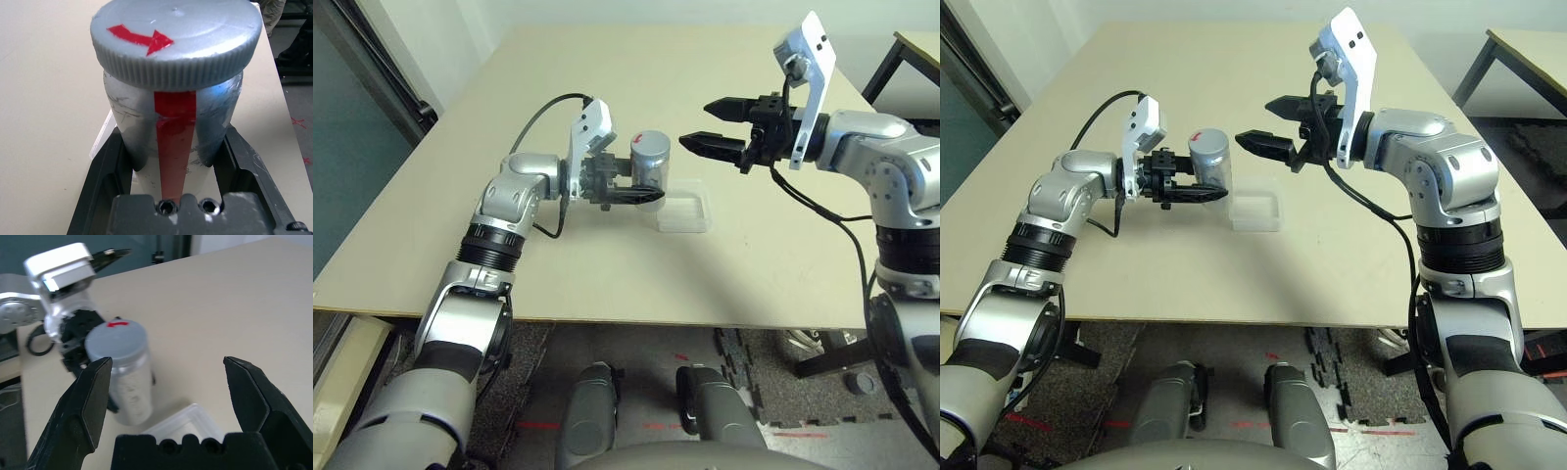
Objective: Pour the medicine from the bottle into the box.
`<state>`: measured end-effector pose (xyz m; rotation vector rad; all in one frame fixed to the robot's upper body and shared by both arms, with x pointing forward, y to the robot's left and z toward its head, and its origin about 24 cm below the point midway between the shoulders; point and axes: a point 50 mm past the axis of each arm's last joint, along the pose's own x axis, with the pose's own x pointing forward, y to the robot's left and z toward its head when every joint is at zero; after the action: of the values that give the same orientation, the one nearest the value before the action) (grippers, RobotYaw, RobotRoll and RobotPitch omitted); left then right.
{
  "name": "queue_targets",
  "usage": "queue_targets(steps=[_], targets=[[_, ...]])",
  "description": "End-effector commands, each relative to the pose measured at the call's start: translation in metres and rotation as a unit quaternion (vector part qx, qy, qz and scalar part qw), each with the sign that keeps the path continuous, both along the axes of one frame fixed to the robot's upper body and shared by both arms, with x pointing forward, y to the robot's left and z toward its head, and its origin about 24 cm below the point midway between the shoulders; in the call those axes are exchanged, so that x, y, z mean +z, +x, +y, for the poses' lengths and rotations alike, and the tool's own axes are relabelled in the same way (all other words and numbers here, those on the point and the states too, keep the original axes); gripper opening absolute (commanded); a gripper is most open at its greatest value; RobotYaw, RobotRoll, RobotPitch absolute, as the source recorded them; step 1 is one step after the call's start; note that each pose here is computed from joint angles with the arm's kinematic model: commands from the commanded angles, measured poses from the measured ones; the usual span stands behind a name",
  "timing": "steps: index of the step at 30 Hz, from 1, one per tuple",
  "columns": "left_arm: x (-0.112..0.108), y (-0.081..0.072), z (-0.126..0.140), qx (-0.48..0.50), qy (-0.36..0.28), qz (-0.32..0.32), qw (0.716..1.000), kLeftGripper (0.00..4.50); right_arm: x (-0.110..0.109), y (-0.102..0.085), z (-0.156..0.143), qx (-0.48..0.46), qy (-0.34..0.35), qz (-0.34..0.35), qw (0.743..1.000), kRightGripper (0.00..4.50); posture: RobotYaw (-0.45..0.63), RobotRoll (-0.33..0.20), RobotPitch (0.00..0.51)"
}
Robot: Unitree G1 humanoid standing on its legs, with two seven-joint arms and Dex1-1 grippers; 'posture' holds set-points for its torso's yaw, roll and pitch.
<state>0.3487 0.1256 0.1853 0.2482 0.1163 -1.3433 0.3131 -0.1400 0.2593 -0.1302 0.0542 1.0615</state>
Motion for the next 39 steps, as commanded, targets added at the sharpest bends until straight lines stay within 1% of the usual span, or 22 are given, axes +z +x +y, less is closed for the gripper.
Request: queue_targets(steps=[1,4,9,19,25,36,37,39], targets=[[0.005,0.002,0.001,0.001,0.002,-0.01,1.0,2.46,0.003,-0.009,0.006,0.032,-0.003,0.007,0.999,4.5,0.04,0.0,0.088],[0.005,0.003,0.001,0.002,0.002,-0.011,1.0,2.46,0.003,-0.016,0.014,0.059,-0.005,0.02,0.998,4.5,0.04,0.0,0.087],[0.005,0.004,0.0,0.001,0.002,-0.011,1.0,2.46,0.0,-0.016,0.023,0.07,-0.01,0.021,0.997,4.5,0.04,0.0,0.089],[0.005,0.002,-0.004,-0.009,0.003,-0.011,1.0,2.46,-0.005,0.001,0.044,0.069,-0.034,-0.003,0.997,4.5,0.05,0.0,0.089],[0.005,0.001,-0.005,-0.013,0.003,-0.011,1.0,2.46,-0.009,0.008,0.051,0.069,-0.041,-0.007,0.997,4.5,0.06,0.0,0.091],[0.003,-0.001,-0.008,-0.017,0.004,-0.008,1.0,2.46,-0.008,0.01,0.06,0.08,-0.039,-0.02,0.996,4.5,0.06,0.0,0.095],[0.003,-0.001,-0.008,-0.017,0.004,-0.008,1.0,2.46,-0.008,0.01,0.061,0.081,-0.037,-0.02,0.996,4.33,0.06,0.0,0.095],[0.002,-0.001,-0.009,-0.017,0.005,-0.007,1.0,2.46,-0.006,0.009,0.062,0.083,-0.033,-0.021,0.996,3.84,0.06,0.0,0.095]])
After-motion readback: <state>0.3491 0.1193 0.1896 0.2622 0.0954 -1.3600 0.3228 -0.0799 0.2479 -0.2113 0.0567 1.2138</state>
